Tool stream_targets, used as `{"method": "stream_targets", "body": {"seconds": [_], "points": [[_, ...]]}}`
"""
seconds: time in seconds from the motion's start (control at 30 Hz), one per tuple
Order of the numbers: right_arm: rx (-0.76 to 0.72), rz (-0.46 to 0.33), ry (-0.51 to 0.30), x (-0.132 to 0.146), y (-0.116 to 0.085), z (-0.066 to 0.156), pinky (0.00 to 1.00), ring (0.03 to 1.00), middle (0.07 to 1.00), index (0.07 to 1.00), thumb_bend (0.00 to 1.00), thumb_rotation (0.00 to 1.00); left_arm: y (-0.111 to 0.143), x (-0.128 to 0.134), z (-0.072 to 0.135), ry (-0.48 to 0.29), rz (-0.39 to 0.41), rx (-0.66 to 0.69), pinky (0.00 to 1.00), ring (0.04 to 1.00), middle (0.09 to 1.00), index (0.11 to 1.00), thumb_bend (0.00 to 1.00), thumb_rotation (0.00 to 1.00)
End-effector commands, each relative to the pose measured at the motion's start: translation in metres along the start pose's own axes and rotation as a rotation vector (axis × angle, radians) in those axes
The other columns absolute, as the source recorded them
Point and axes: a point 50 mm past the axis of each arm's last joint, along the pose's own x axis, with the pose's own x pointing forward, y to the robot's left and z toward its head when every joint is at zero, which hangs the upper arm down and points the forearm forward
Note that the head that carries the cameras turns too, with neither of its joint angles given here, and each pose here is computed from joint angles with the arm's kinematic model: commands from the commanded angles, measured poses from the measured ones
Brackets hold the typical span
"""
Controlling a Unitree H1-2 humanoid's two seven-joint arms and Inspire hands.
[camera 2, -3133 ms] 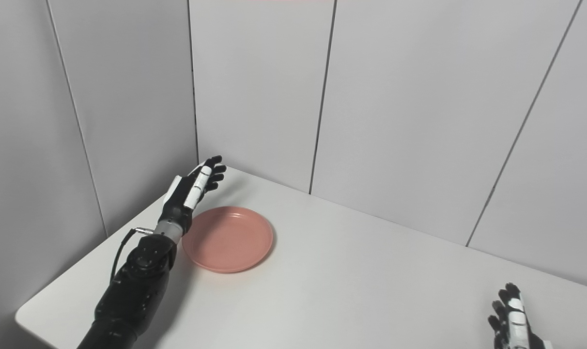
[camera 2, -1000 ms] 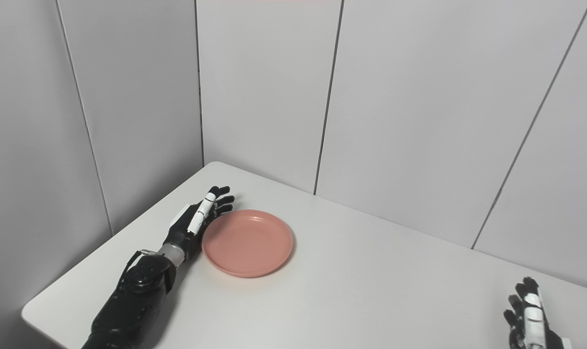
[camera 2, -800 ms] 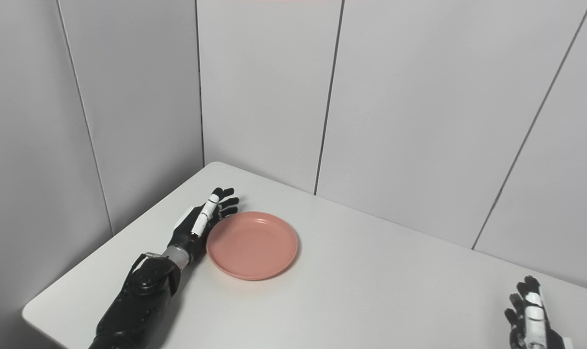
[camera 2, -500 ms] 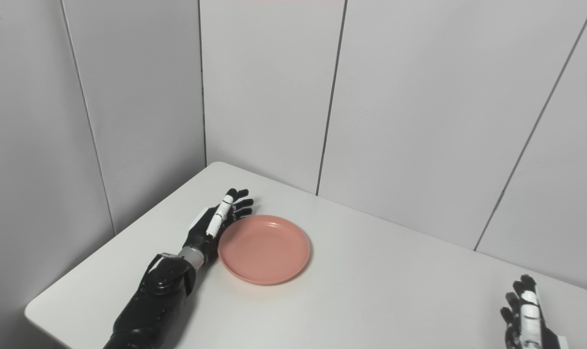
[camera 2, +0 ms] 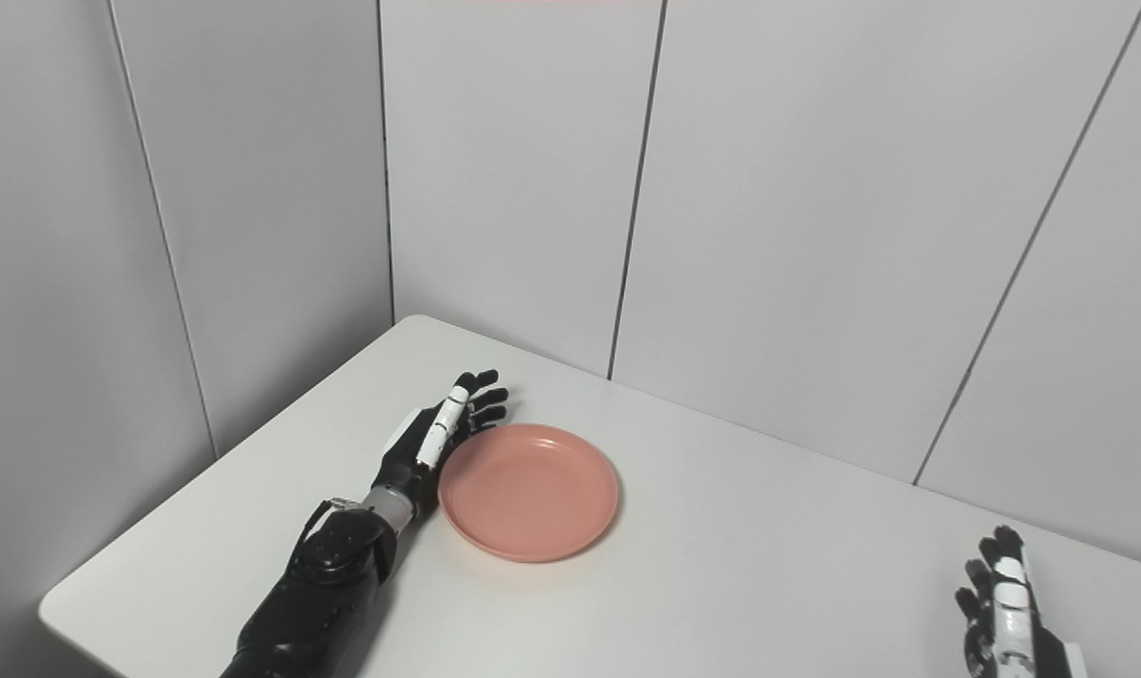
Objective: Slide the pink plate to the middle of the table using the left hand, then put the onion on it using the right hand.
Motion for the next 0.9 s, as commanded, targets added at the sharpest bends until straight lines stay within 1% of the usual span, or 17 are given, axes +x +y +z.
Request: {"method": "stream_targets", "body": {"seconds": [0.0,0.13,0.27,0.37,0.5,0.57,0.77,0.87], "points": [[0.001,0.025,-0.114,0.011,0.004,0.019,1.0,1.0,1.0,1.0,0.24,1.0,-0.035,0.014,0.012,-0.018,-0.087,-0.031,0.9,0.894,0.892,0.886,0.6,1.0],[-0.001,0.024,-0.128,0.013,0.003,0.014,1.0,1.0,1.0,1.0,0.28,1.0,-0.039,0.012,0.008,-0.005,-0.104,-0.032,0.91,0.901,0.897,0.889,0.61,1.0],[-0.003,0.032,-0.129,0.015,0.001,0.007,1.0,1.0,1.0,1.0,0.34,1.0,-0.041,0.009,0.004,-0.001,-0.112,-0.036,0.91,0.905,0.9,0.891,0.61,1.0],[0.003,0.04,-0.12,0.018,0.002,0.001,1.0,1.0,1.0,1.0,0.44,1.0,-0.041,0.008,0.001,-0.001,-0.127,-0.035,0.91,0.904,0.904,0.896,0.62,1.0],[-0.026,0.037,-0.123,0.02,0.004,-0.003,1.0,1.0,1.0,1.0,0.48,1.0,-0.042,0.009,0.0,0.004,-0.132,-0.035,0.9,0.9,0.898,0.884,0.63,1.0],[-0.032,0.037,-0.12,0.02,0.005,-0.005,1.0,1.0,1.0,1.0,0.51,0.99,-0.043,0.009,0.001,0.008,-0.138,-0.027,0.91,0.906,0.9,0.887,0.63,1.0],[-0.047,0.043,-0.121,0.023,0.011,-0.007,1.0,1.0,1.0,1.0,0.55,0.99,-0.05,0.01,0.0,0.013,-0.161,-0.007,0.89,0.893,0.89,0.886,0.64,1.0],[-0.052,0.04,-0.124,0.025,0.015,-0.008,1.0,1.0,1.0,1.0,0.55,0.99,-0.056,0.01,0.001,0.013,-0.173,-0.02,0.89,0.891,0.889,0.889,0.63,1.0]]}}
